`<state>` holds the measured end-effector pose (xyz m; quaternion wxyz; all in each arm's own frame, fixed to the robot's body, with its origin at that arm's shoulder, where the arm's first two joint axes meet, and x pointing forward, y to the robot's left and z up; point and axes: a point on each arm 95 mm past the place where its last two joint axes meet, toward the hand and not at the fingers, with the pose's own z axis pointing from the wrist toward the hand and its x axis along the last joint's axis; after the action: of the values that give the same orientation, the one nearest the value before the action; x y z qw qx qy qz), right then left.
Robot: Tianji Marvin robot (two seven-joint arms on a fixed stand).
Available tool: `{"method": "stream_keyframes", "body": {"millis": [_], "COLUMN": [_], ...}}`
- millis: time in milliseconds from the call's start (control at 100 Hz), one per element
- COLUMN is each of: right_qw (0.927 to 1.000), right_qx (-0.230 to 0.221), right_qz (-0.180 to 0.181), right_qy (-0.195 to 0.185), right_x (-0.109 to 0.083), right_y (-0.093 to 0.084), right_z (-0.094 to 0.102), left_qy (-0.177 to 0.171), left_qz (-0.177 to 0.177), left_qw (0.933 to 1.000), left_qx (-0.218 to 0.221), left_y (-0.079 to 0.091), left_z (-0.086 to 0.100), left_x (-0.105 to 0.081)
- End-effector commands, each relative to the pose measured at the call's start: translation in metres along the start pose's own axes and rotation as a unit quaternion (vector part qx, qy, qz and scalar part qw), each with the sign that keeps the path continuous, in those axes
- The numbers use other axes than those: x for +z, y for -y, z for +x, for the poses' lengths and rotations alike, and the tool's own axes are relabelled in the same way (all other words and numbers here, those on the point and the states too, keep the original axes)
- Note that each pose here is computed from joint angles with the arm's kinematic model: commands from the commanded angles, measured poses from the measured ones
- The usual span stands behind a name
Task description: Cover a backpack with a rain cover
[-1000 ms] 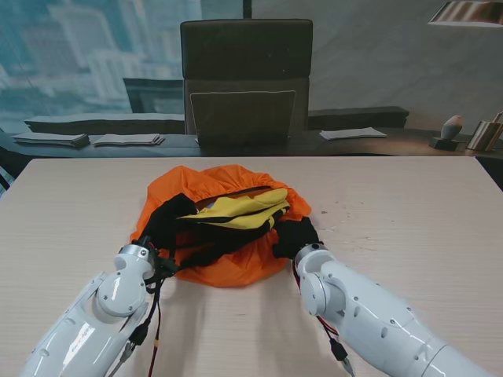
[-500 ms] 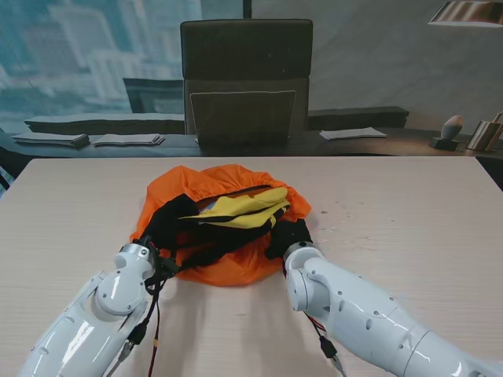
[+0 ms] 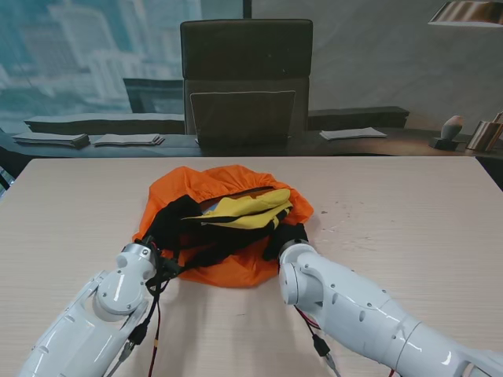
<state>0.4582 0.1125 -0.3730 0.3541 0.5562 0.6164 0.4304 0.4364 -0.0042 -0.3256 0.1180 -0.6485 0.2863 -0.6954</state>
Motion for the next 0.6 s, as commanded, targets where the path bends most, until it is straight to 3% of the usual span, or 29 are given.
{"method": "stream_keyframes", "body": {"millis": [0, 260, 420, 590], "right_qw": [0.9999, 0.9989, 0.998, 0.998], "right_qx": [-0.012, -0.043, -0.049, -0.056], "right_qz": [0.009, 0.006, -0.025, -0.026], "right_qy": [-0.007, -0.017, -0.031, -0.013], "right_x": [-0.004, -0.0106, -0.0086, -0.0048], "right_y": [0.0006, -0.0018, -0.0026, -0.0055], "right_z": [-0.001, -0.0071, -0.0086, -0.0059], "left_qy": [-0.012, -0.013, -0.011, -0.012], "left_qz": [-0.005, -0.005, -0.003, -0.006], "left_qw": [0.9999, 0.9999, 0.9999, 0.9999], "left_qx": [-0.006, -0.001, -0.001, -0.004], "left_y": [-0.0029, -0.0019, -0.0015, -0.0015], "left_z": [0.0074, 0.0068, 0.0048, 0.0049], "left_x": [0.0004, 0.0012, 0.0006, -0.0003]}}
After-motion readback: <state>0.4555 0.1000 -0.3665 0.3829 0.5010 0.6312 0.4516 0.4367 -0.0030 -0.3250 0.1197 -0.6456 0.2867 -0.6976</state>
